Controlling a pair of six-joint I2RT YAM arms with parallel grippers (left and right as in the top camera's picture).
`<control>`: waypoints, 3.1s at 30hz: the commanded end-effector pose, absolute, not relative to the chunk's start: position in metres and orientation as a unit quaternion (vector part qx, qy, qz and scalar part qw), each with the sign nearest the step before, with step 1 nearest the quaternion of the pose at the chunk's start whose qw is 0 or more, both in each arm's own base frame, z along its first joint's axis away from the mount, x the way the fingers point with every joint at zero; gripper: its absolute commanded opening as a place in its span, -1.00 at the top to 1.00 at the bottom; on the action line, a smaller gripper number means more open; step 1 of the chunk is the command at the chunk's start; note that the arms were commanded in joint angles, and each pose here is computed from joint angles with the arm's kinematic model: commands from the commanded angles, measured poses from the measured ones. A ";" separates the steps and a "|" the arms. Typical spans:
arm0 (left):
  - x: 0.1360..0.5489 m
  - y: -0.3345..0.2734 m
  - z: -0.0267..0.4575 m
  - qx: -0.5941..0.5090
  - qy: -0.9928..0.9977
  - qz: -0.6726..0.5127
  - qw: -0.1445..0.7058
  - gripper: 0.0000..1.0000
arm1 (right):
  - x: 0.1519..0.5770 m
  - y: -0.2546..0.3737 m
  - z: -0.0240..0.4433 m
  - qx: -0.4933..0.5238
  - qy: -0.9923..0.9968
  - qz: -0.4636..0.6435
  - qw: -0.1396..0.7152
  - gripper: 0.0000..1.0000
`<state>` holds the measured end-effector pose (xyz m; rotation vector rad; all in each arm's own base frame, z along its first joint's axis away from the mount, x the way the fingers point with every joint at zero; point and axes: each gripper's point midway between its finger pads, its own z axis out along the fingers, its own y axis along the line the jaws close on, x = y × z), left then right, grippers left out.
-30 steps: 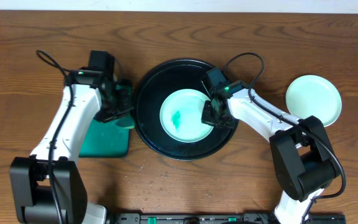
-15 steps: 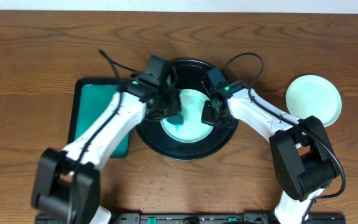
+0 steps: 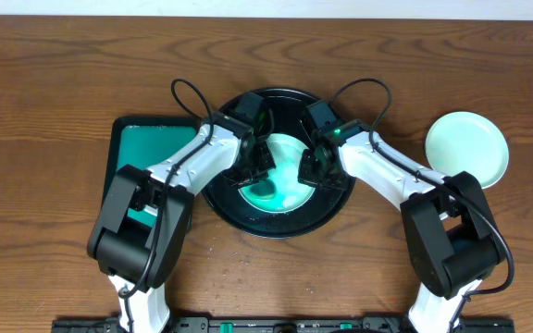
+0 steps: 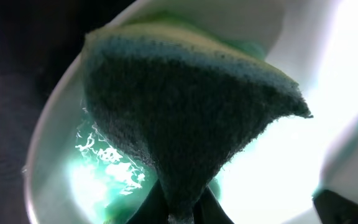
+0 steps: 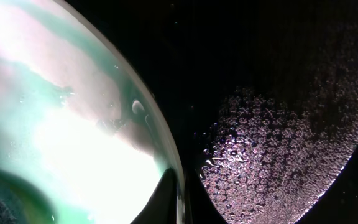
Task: Clean dirty plates on tray and stack at the side
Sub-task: 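Scrub the plate with the sponge while the right gripper holds it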
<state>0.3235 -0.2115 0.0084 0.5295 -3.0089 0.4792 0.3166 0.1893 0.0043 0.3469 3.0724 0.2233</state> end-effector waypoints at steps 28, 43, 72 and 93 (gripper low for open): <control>0.368 -0.126 -0.042 0.213 -0.974 0.074 -0.026 0.86 | 0.283 0.189 -0.018 0.097 0.992 0.062 -0.056 0.97; 0.307 -0.067 -0.024 0.155 -0.979 -0.115 0.069 0.86 | 0.280 0.187 -0.018 0.099 0.991 0.058 -0.062 0.97; 0.266 -0.317 0.013 -0.069 -0.931 0.335 0.125 0.86 | 0.279 0.189 -0.018 0.099 0.991 0.061 -0.065 0.97; 0.350 -0.173 -0.030 0.125 -0.990 0.062 -0.015 0.86 | 0.278 0.191 -0.017 0.100 0.990 0.069 -0.070 0.97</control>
